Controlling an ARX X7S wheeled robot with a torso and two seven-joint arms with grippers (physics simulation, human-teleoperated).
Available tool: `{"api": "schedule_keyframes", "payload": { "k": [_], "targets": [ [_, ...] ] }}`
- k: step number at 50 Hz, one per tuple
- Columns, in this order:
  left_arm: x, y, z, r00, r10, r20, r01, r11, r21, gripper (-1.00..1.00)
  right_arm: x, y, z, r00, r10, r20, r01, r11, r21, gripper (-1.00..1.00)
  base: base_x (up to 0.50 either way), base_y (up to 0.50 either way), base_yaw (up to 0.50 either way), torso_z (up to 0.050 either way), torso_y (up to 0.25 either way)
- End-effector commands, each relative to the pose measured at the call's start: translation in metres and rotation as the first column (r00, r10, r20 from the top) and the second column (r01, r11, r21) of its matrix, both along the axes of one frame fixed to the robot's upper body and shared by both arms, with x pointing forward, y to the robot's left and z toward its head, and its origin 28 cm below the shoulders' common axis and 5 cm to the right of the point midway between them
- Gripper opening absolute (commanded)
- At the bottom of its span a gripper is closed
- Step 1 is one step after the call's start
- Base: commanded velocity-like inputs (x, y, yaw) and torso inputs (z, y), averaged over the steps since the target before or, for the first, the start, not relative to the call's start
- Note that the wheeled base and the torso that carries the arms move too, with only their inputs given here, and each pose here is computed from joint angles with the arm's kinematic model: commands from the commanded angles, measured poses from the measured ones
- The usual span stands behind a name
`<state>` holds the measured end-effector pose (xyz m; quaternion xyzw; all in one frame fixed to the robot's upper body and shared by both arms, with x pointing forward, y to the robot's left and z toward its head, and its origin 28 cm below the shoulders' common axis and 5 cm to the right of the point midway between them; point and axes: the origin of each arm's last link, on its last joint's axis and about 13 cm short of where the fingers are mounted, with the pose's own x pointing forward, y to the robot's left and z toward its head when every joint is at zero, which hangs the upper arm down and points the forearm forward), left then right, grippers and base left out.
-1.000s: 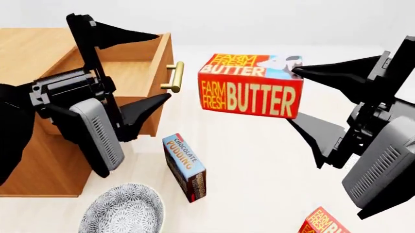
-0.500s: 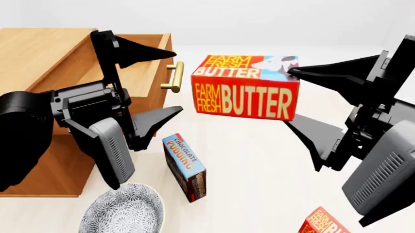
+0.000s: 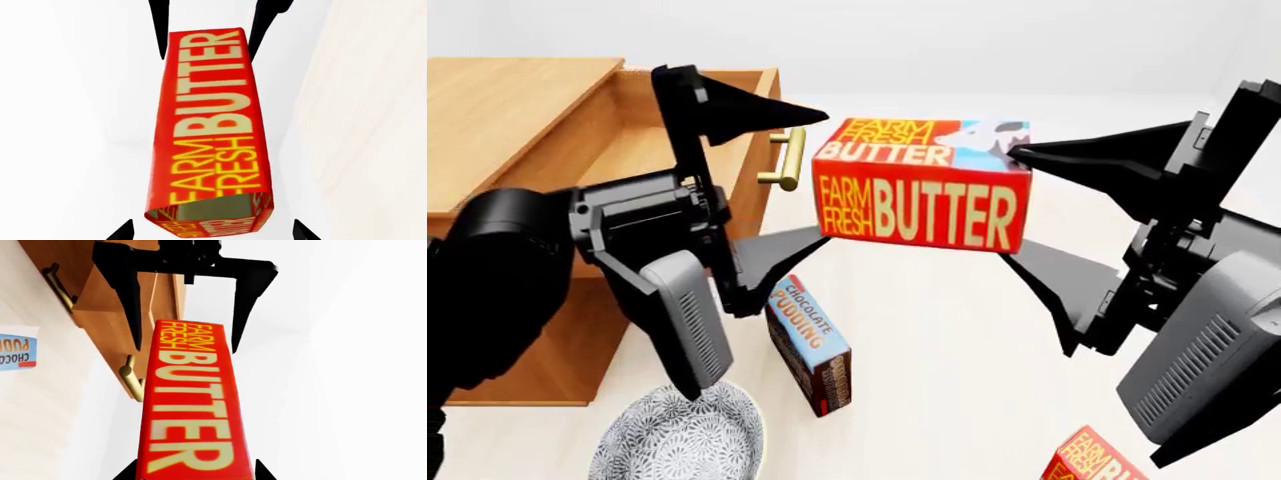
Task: Put the butter at the front in the top drawer of the cabinet and close it.
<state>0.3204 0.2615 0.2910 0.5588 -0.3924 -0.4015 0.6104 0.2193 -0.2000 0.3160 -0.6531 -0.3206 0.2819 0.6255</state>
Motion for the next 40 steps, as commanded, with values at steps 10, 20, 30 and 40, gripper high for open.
{"api": "schedule_keyframes", "payload": {
  "k": [10,20,30,40],
  "targets": [
    [0.003,-0.011,-0.003,0.999,-0.052,0.0,0.052,0.999,-0.01,1.0,-0.004,0.0,0.018,0.995,-0.005,0.1,0.001,0.999,0.035,-1.0,0.0,0.0,0.0,0.0,0.001],
    [-0.005,-0.014,0.002,0.998,-0.068,0.01,0.068,0.997,-0.025,1.0,-0.005,-0.001,0.015,0.996,-0.007,0.092,0.003,0.999,0.042,-1.0,0.0,0.0,0.0,0.001,0.001],
    [-0.01,-0.018,0.003,0.996,-0.085,0.01,0.085,0.996,-0.026,1.0,-0.005,-0.001,0.015,0.996,-0.004,0.09,0.0,0.999,0.045,-1.0,0.0,0.0,0.0,0.0,0.001],
    [-0.013,-0.022,0.004,0.995,-0.101,0.011,0.101,0.994,-0.032,1.0,-0.006,-0.001,0.016,0.996,-0.003,0.091,-0.001,0.999,0.047,-1.0,0.0,0.0,0.0,0.0,0.001]
  ]
}}
